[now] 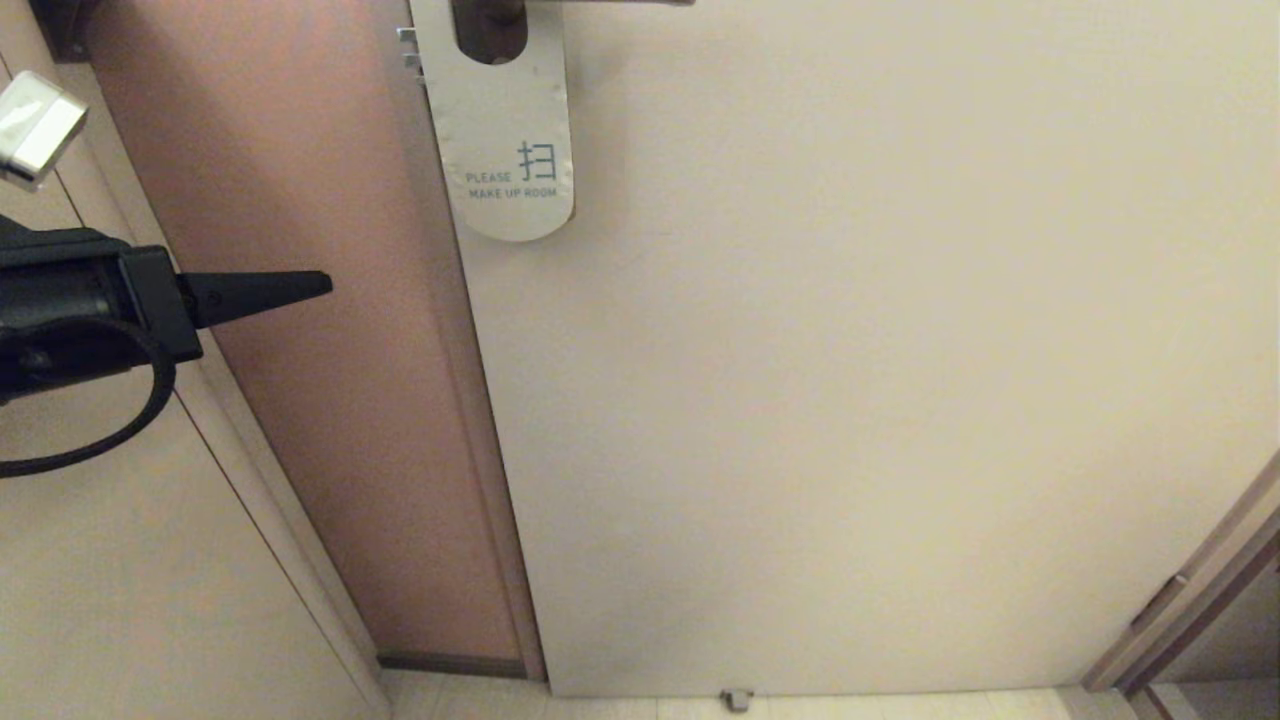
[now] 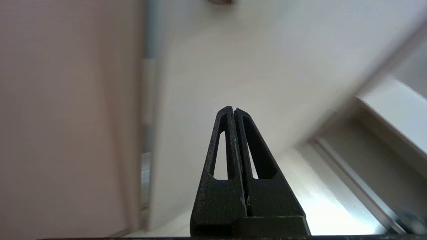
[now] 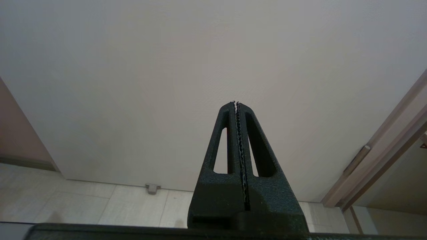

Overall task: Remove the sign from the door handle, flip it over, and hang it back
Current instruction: Take down the sign

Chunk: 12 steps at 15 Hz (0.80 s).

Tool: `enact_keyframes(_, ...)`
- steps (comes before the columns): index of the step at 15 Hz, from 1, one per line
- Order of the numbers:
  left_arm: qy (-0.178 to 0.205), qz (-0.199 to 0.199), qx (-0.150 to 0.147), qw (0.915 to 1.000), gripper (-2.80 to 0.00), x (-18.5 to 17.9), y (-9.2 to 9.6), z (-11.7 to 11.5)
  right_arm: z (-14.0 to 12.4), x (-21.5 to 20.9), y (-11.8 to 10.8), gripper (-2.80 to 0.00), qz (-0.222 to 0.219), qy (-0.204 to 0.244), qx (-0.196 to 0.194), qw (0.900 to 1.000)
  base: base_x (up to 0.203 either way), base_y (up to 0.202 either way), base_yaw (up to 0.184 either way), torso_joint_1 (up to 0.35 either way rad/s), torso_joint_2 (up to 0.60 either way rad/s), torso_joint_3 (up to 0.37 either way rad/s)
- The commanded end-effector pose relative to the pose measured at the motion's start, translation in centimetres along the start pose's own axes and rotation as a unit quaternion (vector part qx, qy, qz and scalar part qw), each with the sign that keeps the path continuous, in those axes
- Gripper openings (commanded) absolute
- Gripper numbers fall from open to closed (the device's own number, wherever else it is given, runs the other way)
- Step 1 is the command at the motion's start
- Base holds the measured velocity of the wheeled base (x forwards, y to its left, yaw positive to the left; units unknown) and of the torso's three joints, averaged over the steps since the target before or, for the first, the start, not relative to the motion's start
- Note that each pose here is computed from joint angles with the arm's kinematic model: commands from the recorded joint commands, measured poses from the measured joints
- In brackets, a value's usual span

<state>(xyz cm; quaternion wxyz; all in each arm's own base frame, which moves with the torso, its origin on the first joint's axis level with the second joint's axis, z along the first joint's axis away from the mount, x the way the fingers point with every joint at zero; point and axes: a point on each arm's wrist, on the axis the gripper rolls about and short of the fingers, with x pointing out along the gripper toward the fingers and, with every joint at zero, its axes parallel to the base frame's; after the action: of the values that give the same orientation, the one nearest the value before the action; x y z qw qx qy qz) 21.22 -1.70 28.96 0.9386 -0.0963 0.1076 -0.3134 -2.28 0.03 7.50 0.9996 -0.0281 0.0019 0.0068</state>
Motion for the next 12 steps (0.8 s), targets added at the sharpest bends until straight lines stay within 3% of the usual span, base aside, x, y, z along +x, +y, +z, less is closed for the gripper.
enact_keyframes(1, 0.013, -0.044, -0.006, 0.9989, -2.8, 1.7, 1.1, -0.4, 0.0, 0.0, 0.0, -2.8, 0.0, 0.0, 0.0, 1.0, 0.0, 0.0, 0.0, 0.0, 0.0, 0.0)
enact_keyframes(7, -0.009, -0.129, 0.026, 0.9913, -2.8, 4.2, 2.4, 1.7, 0.0, 0.0, 0.0, -2.8, 0.0, 0.0, 0.0, 1.0, 0.0, 0.0, 0.0, 0.0, 0.0, 0.0)
enact_keyframes(12, -0.025, -0.207, 0.061, 0.976, -2.8, 5.6, 2.8, 4.8, 0.0, 0.0, 0.0, -2.8, 0.0, 0.0, 0.0, 1.0, 0.0, 0.0, 0.0, 0.0, 0.0, 0.0)
